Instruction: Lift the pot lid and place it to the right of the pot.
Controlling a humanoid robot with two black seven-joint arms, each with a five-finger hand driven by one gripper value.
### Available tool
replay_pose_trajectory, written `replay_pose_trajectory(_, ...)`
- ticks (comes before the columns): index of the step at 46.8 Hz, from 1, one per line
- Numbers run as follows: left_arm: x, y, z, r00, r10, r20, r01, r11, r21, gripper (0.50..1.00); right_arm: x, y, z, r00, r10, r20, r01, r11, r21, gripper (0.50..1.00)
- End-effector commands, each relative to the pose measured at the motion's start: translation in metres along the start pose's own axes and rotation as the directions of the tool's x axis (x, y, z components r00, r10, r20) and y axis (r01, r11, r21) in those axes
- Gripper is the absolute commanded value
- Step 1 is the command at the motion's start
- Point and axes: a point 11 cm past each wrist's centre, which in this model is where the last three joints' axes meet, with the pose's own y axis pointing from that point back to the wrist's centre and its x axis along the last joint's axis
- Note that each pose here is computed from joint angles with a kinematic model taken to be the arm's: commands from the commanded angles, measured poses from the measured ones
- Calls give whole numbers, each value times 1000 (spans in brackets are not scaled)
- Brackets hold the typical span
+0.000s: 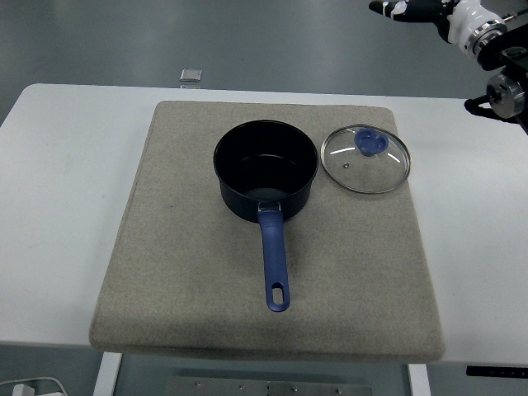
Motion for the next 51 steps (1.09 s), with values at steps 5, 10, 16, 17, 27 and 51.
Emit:
replay_pose_trajectory(5, 0, 0, 0, 1000, 0, 1, 0, 1000, 0, 1000, -8, 4, 6, 995, -20, 96, 14, 998, 62, 936)
replay_pose_trajectory(10, 0, 0, 0, 1000, 0, 1, 0, 1000, 0, 1000, -9, 6, 4, 987, -26, 156, 6, 992, 122, 936)
replay_pose_trajectory(16, 0, 0, 0, 1000, 0, -1, 0, 1000, 0, 1000, -12, 9, 12, 984, -27, 179, 2, 990, 138, 936)
replay_pose_trajectory(17, 0, 0, 0, 1000, 0, 1, 0, 1000, 0, 1000, -14, 9, 14, 983, -29, 181, 3, 990, 138, 936)
replay_pose_trajectory(27, 0, 0, 0, 1000, 0, 1, 0, 1000, 0, 1000, -28, 12, 22, 979, -45, 201, 7, 982, 188, 936)
replay_pose_trajectory(51, 0, 0, 0, 1000, -1, -1, 1, 1000, 0, 1000, -32, 8, 41, 946, 37, 323, -44, 999, 15, 938)
